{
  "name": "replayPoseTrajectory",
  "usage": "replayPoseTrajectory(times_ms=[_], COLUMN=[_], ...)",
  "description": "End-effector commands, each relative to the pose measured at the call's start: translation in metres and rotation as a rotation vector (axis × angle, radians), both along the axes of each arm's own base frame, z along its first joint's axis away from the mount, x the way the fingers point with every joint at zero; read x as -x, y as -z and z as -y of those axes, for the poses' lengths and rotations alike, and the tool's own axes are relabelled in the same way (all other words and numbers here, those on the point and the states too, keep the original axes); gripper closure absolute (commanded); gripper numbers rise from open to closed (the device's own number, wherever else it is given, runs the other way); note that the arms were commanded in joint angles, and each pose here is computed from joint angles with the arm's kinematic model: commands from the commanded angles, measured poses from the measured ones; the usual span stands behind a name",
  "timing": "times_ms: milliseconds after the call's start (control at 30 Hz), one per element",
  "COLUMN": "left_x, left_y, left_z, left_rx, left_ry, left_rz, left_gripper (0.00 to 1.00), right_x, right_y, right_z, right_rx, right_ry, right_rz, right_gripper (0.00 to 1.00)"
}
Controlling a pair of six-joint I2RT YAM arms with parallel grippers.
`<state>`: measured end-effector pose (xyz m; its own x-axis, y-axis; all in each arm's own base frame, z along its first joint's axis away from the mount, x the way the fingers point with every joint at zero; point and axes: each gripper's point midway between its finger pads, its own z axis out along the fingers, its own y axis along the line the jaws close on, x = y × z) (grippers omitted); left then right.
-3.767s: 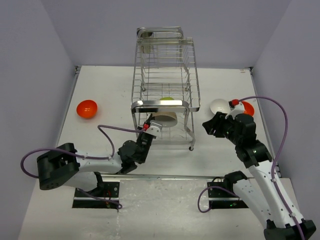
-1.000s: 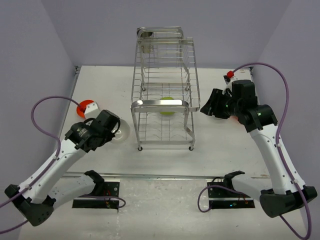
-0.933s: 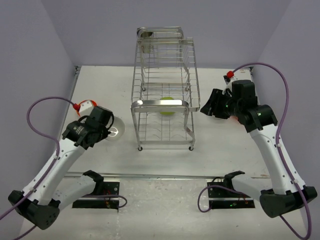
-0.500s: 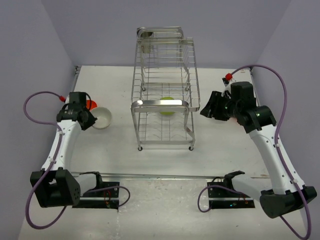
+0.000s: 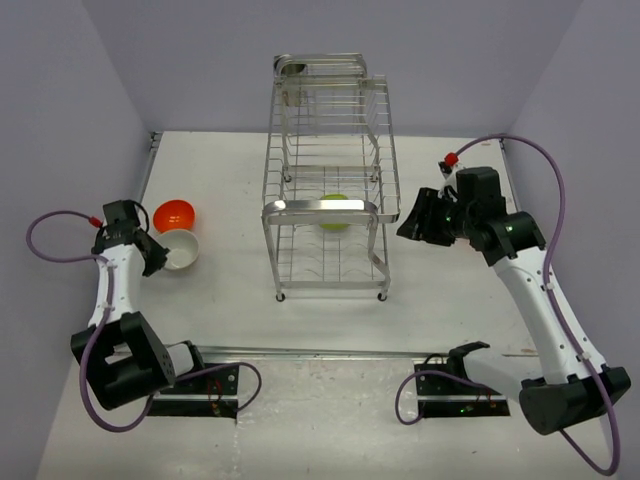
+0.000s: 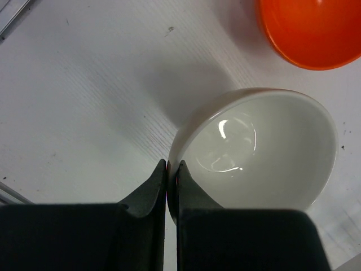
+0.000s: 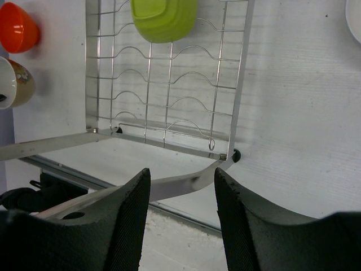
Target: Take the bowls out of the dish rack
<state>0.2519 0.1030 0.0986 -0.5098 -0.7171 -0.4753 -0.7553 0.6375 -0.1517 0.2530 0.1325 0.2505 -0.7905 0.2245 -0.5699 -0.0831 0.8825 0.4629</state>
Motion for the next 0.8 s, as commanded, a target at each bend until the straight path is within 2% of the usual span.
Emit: replayPoseTrajectory(times_ms=[0, 500, 767], left_x=[-0.014, -0.009, -0.006], left_y=[-0.003, 0.02, 0.029], left_z=[-0.016, -0.054, -0.058], left_rx=[-0.02, -0.017, -0.001], left_ry=[0.006, -0.119, -0.141], left_rz=[0.067, 0.019, -0.013], left_gripper=[1.0, 1.0, 0.99], right_x=[-0.006, -0.002, -0.003], right_y=[-0.014, -0.019, -0.02], right_z=[-0.01, -0.007, -0.008], right_rx=[-0.044, -0.036, -0.041], right_ry=[-0.035, -0.026, -0.028], right_rz=[0.036, 0.05, 0.046], right_gripper=[0.5, 0.5, 0.5])
